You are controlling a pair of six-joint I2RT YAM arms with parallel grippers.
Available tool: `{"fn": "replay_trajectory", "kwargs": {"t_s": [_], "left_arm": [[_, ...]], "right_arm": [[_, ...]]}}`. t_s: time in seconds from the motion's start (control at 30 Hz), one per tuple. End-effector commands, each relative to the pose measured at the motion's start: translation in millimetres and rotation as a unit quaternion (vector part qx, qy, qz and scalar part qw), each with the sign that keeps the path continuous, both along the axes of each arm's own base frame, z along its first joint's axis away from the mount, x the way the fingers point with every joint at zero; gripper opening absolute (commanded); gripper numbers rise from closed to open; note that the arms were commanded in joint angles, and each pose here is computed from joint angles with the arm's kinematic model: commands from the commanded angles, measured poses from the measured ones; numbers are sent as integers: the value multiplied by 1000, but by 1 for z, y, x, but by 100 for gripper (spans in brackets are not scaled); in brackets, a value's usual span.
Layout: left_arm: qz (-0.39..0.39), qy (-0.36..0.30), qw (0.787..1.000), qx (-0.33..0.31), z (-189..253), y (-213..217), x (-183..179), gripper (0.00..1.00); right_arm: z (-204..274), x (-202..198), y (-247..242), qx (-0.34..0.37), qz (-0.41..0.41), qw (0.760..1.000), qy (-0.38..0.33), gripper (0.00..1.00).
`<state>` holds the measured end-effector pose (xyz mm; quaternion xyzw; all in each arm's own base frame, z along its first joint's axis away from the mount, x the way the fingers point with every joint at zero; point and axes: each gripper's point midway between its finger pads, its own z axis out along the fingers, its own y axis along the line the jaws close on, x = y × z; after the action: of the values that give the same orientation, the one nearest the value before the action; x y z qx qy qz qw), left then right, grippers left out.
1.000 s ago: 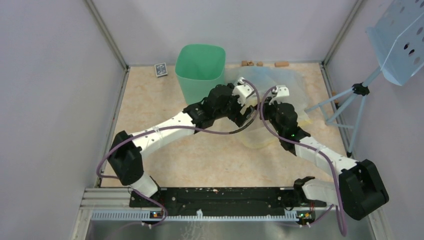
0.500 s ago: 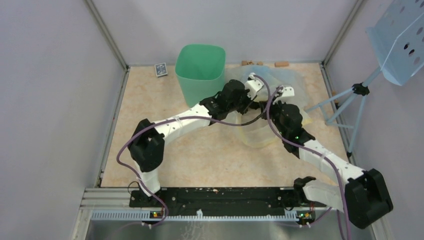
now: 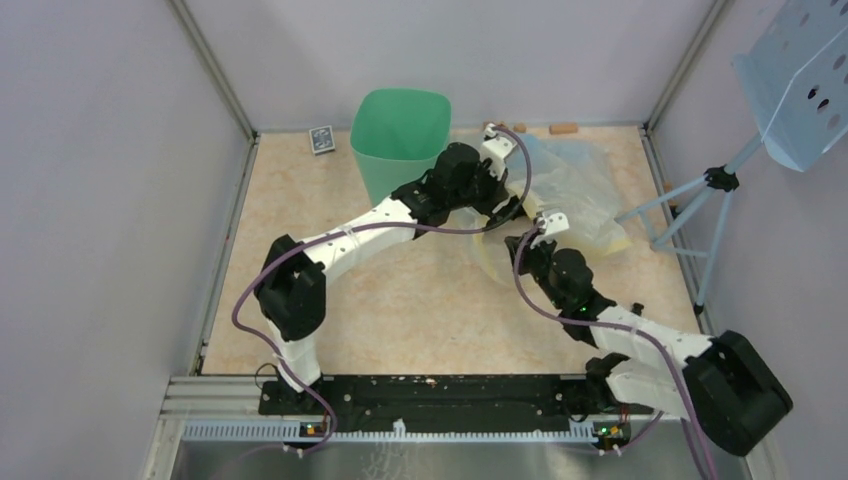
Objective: Put the trash bags into the trash bin
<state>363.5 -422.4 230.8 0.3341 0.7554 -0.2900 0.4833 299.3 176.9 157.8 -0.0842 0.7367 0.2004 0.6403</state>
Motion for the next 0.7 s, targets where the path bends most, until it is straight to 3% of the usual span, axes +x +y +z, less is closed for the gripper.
{"fn": "replay_trajectory", "kwargs": {"t_s": [0.0, 0.43, 0.67], "left_arm": [[-16, 12, 997, -73, 48, -1, -18, 0], [-17, 49, 994, -98, 49, 21, -39, 0], [-28, 66, 992, -102, 47, 23, -46, 0]], "right_arm": [[4, 17, 15, 9, 2, 999, -33, 6], [-79, 34, 38, -40, -19, 997, 58, 12], [-79, 46, 31, 19, -36, 995, 93, 28]]}}
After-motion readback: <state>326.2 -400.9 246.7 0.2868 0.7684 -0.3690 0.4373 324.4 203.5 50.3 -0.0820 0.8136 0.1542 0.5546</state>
